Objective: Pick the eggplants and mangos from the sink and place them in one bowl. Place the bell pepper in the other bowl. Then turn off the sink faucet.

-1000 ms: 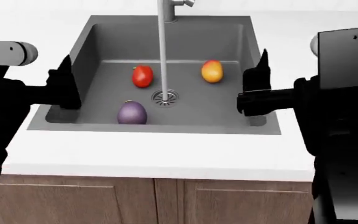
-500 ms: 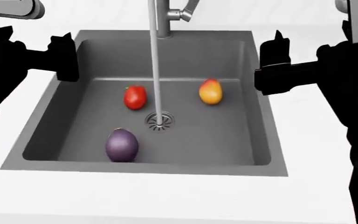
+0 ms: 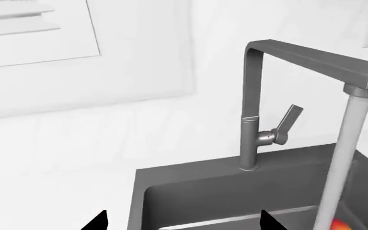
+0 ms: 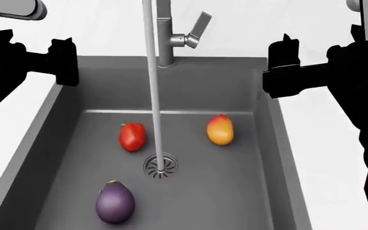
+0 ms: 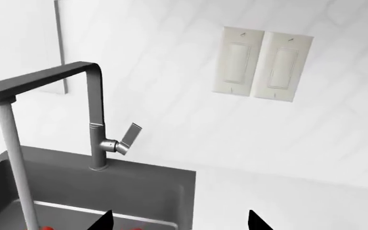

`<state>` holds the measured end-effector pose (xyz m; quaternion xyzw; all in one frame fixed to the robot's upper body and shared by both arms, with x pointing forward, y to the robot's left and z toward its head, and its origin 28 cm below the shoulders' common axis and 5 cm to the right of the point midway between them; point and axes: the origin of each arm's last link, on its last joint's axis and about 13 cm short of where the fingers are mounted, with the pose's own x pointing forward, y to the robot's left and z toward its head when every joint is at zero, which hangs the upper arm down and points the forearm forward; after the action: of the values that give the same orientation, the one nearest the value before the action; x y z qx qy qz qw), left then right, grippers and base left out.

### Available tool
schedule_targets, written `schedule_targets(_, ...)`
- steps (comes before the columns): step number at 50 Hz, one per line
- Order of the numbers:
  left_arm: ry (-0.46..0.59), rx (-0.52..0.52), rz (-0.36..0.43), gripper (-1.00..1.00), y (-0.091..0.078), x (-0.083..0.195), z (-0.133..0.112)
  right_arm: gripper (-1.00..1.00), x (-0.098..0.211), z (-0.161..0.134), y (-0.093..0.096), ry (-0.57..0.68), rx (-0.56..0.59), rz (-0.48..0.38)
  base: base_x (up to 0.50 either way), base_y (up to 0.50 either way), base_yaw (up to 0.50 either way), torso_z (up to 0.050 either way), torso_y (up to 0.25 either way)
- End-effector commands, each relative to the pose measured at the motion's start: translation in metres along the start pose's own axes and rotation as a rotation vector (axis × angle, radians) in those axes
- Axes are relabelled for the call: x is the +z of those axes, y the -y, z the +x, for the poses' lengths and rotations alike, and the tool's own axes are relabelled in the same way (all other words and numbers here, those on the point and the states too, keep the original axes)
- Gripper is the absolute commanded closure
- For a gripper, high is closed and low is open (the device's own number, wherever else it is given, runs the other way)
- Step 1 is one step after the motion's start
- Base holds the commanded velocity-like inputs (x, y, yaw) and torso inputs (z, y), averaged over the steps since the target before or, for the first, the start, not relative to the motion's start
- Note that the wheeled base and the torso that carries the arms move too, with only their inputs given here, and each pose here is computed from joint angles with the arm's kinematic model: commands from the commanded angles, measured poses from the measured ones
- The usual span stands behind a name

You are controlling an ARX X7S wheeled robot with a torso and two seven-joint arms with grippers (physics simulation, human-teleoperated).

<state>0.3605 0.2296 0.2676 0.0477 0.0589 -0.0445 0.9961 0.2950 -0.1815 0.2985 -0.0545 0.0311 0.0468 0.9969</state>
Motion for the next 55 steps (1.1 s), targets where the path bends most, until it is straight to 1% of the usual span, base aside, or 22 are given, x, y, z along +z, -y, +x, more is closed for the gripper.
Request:
schedule_targets(1, -0.017, -0.048, -0.007, -1.00, 0.005, -0.001, -0.001, -1.00, 0.000, 0.000, 0.000, -0.005, 0.003, 0.004, 0.38, 0.09, 0.00, 0.000, 0.000)
schedule_targets(8, -0.041, -0.046, -0.026, -1.00, 0.003, -0.003, -0.004, -1.00, 0.000, 0.000, 0.000, -0.002, 0.007, 0.003, 0.39, 0.02, 0.00, 0.000, 0.000)
schedule_targets(19, -0.058, -0.042, -0.011, -1.00, 0.006, -0.005, -0.005, -1.00, 0.000, 0.000, 0.000, -0.012, 0.014, 0.005, 0.40, 0.00, 0.00, 0.000, 0.001)
schedule_targets(26, -0.061, -0.035, -0.008, -1.00, 0.004, -0.003, -0.006, -1.00, 0.000, -0.001, 0.000, -0.031, 0.005, 0.046, 0.19, 0.00, 0.00, 0.000, 0.001)
schedule_targets(29, -0.107, -0.045, -0.011, -1.00, 0.006, -0.004, -0.008, -1.00, 0.001, -0.001, -0.001, -0.059, -0.003, 0.064, 0.00, 0.00, 0.00, 0.000, 0.000)
schedule_targets(31, -0.186, -0.101, -0.032, -1.00, 0.008, 0.000, -0.020, -1.00, 0.001, -0.001, -0.001, -0.075, 0.002, 0.064, 0.00, 0.00, 0.00, 0.000, 0.000)
schedule_targets(33, -0.198, -0.123, -0.001, -1.00, 0.009, 0.004, -0.028, -1.00, 0.001, -0.001, -0.001, -0.080, 0.003, 0.063, 0.00, 0.00, 0.00, 0.000, 0.000)
schedule_targets(34, -0.241, -0.142, -0.009, -1.00, 0.013, 0.006, -0.037, -1.00, 0.001, -0.001, -0.001, -0.087, 0.006, 0.060, 0.00, 0.00, 0.00, 0.000, 0.000)
schedule_targets(35, -0.291, -0.080, -0.026, -1.00, 0.002, 0.004, -0.036, -1.00, 0.001, -0.001, 0.000, -0.089, 0.006, 0.058, 0.00, 0.00, 0.00, 0.000, 0.000)
schedule_targets(36, -0.303, -0.021, 0.023, -1.00, -0.003, 0.000, -0.044, -1.00, 0.001, -0.001, 0.000, -0.090, 0.007, 0.058, 0.00, 0.00, 0.00, 0.000, 0.000)
schedule_targets(37, -0.314, 0.005, 0.044, -1.00, 0.000, -0.002, -0.049, -1.00, 0.001, -0.001, 0.000, -0.091, 0.008, 0.057, 0.00, 0.00, 0.00, 0.000, 0.000)
schedule_targets(38, -0.348, 0.019, 0.032, -1.00, 0.003, -0.006, -0.052, -1.00, 0.001, -0.001, 0.000, -0.093, 0.008, 0.057, 0.00, 0.00, 0.00, 0.000, 0.000)
schedule_targets(39, -0.323, 0.025, 0.055, -1.00, 0.013, -0.004, -0.060, -1.00, 0.001, -0.001, 0.000, -0.094, 0.010, 0.057, 0.00, 0.00, 0.00, 0.000, 0.000)
schedule_targets(40, -0.300, 0.037, 0.038, -1.00, 0.020, -0.002, -0.066, -1.00, 0.001, -0.001, 0.000, -0.095, 0.012, 0.057, 0.00, 0.00, 0.00, 0.000, 0.000)
schedule_targets(42, -0.302, 0.048, 0.052, -1.00, 0.034, 0.000, -0.085, -1.00, 0.001, -0.001, 0.000, -0.100, 0.018, 0.057, 0.00, 0.00, 0.00, 0.000, 0.000)
schedule_targets(43, -0.335, 0.009, 0.042, -1.00, 0.040, -0.001, -0.094, -1.00, 0.001, -0.001, 0.000, -0.104, 0.021, 0.056, 0.00, 0.00, 0.00, 0.000, 0.000)
schedule_targets(44, -0.359, -0.145, 0.035, -1.00, 0.043, -0.001, -0.105, -1.00, 0.001, -0.001, 0.000, -0.104, 0.021, 0.053, 0.00, 0.00, 0.00, 0.000, 0.000)
schedule_targets(45, -0.414, -0.246, -0.008, -1.00, 0.044, -0.001, -0.112, -1.00, 0.001, -0.001, 0.000, -0.105, 0.021, 0.053, 0.00, 0.00, 0.00, 0.000, 0.000)
schedule_targets(46, -0.425, -0.284, -0.020, -1.00, 0.045, -0.001, -0.114, -1.00, 0.001, -0.001, 0.000, -0.106, 0.021, 0.053, 0.00, 0.00, 0.00, 0.000, 0.000)
schedule_targets(51, -0.461, -0.317, -0.027, -1.00, 0.055, -0.009, -0.118, -1.00, 0.001, -0.001, 0.000, -0.118, 0.021, 0.052, 0.00, 0.00, 0.00, 0.000, 0.000)
schedule_targets(52, -0.441, -0.347, -0.004, -1.00, 0.058, -0.011, -0.121, -1.00, 0.001, -0.002, 0.000, -0.120, 0.022, 0.053, 0.00, 0.00, 0.00, 0.000, 0.000)
schedule_targets(55, -0.494, -0.351, -0.014, -1.00, 0.061, -0.020, -0.125, -1.00, 0.001, -0.002, 0.000, -0.122, 0.021, 0.054, 0.00, 0.00, 0.00, 0.000, 0.000)
